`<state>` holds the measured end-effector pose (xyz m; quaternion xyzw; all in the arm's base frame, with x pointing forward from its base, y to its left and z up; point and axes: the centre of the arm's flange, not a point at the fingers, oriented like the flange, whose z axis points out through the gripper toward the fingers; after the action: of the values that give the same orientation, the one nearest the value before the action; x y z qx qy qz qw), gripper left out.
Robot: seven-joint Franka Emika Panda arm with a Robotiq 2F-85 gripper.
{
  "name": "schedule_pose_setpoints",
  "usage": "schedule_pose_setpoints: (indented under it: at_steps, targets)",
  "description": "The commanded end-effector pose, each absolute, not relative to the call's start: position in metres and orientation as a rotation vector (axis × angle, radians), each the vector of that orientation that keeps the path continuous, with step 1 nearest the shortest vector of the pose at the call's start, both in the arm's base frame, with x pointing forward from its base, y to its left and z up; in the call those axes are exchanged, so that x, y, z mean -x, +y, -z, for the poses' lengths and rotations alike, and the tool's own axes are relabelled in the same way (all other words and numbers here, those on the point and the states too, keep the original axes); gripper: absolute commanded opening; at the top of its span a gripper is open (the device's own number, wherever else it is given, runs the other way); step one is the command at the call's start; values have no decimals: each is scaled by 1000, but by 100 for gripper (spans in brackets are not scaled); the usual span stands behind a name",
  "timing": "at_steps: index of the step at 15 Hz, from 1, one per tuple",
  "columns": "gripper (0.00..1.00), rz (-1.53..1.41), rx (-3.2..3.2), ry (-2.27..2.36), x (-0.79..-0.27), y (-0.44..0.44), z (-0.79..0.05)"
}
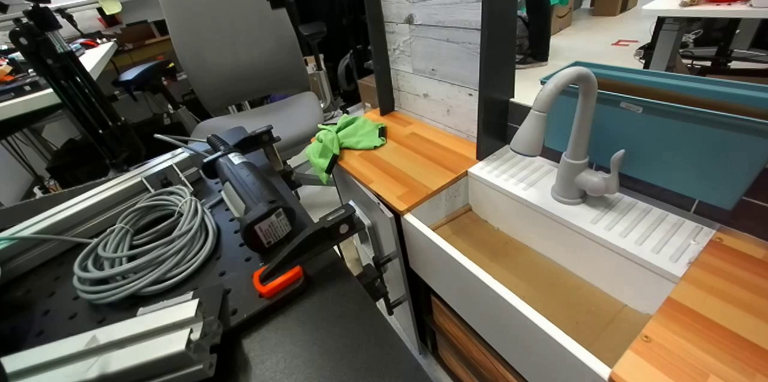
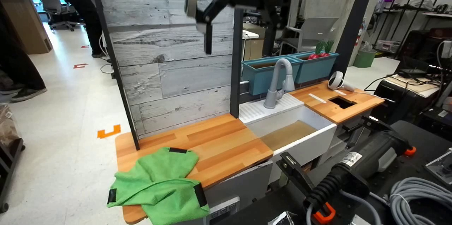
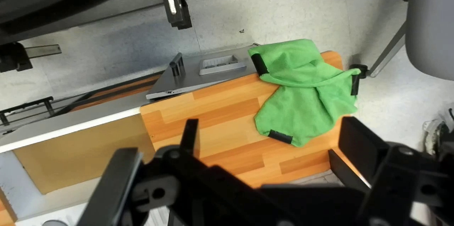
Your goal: Move the green cloth
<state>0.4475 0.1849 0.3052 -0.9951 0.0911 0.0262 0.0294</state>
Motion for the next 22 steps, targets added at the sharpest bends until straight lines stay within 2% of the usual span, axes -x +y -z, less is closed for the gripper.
schedule_pose_setpoints:
  at_steps: [1,10,11,22]
  targets:
    - [100,-157,3114,294,-497,224,-234]
    - [100,-241,3181,282,-559,300,-88]
    - [100,-261,3155,282,-526,275,-109]
    - [100,-171,3172,313,-547,300,-76]
